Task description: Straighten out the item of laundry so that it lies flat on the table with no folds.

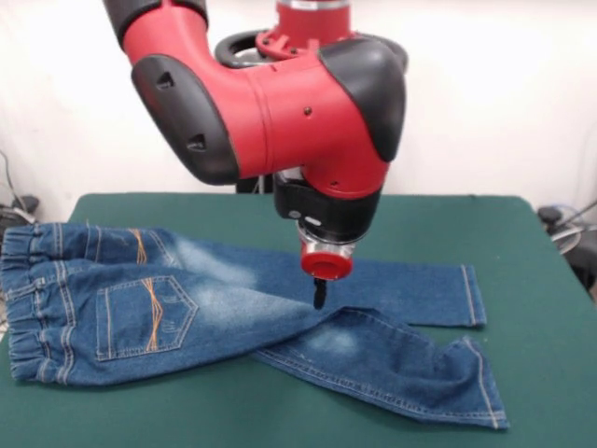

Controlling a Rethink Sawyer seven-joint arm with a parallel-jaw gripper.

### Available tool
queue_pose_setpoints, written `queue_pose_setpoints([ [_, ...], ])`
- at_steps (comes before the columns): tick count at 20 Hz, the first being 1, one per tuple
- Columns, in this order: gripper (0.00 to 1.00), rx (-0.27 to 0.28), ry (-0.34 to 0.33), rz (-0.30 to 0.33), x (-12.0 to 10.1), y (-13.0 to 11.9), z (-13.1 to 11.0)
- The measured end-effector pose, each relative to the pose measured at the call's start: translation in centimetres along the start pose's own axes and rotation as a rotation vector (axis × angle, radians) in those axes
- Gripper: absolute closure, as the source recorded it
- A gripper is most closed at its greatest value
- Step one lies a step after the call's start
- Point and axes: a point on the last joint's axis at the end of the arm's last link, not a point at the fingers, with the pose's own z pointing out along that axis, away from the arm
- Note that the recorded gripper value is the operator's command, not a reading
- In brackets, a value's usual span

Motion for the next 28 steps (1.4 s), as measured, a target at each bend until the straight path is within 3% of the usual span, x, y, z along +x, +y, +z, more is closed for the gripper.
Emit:
queue_pose_setpoints([
  [6,0.0,0.036,-0.039,0.027,2.6,-0.7,0.8],
  [13,0.0,0.108,-0.078,0.006,4.7,-1.7,1.0],
  [19,0.0,0.146,-0.093,-0.022,4.3,-2.0,1.1],
  [28,0.0,0.139,-0.102,-0.043,3.4,-1.0,1.6],
])
